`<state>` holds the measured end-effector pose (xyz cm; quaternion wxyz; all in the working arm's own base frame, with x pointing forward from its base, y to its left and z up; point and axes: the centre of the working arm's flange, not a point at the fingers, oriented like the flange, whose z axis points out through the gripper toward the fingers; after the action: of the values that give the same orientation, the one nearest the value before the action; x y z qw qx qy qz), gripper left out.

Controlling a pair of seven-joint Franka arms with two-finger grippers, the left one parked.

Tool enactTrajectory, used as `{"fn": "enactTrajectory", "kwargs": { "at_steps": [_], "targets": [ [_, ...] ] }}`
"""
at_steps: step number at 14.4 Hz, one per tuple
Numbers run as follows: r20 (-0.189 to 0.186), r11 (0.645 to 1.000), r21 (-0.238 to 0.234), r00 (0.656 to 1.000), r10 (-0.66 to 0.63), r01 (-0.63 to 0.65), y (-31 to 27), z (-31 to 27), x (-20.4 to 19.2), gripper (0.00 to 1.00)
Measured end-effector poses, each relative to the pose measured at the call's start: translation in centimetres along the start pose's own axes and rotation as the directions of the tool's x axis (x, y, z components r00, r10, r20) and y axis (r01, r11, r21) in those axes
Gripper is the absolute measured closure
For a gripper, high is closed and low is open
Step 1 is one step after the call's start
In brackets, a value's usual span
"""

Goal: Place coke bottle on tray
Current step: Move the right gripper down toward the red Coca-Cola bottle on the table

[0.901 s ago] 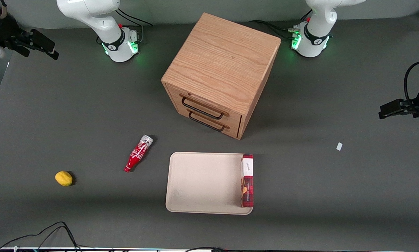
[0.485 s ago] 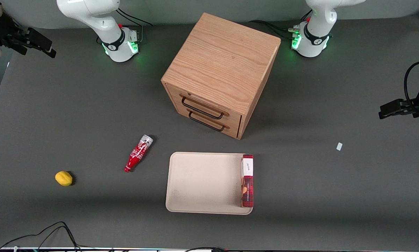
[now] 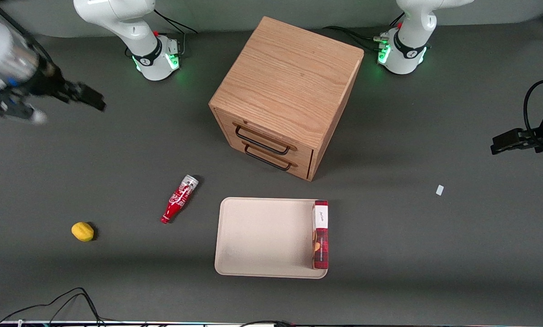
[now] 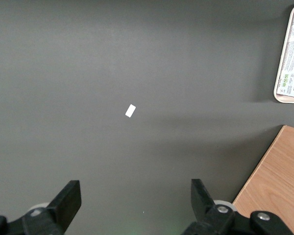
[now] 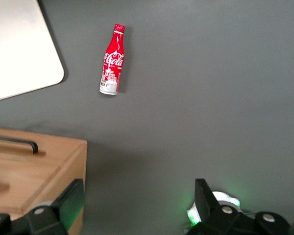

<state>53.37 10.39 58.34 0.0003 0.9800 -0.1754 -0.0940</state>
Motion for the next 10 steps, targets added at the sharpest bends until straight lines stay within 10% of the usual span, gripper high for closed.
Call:
{"fn": "enactTrajectory", "kwargs": {
  "at_steps": [3, 10],
  "targets": [
    [0.047, 0.996, -0.020, 0.995, 0.094, -0.093, -3.7, 7.8, 5.2, 0.00],
    [-0.011, 0.965, 0.039, 0.966, 0.258, -0.258, -8.1, 22.7, 9.7, 0.00]
  ]
}}
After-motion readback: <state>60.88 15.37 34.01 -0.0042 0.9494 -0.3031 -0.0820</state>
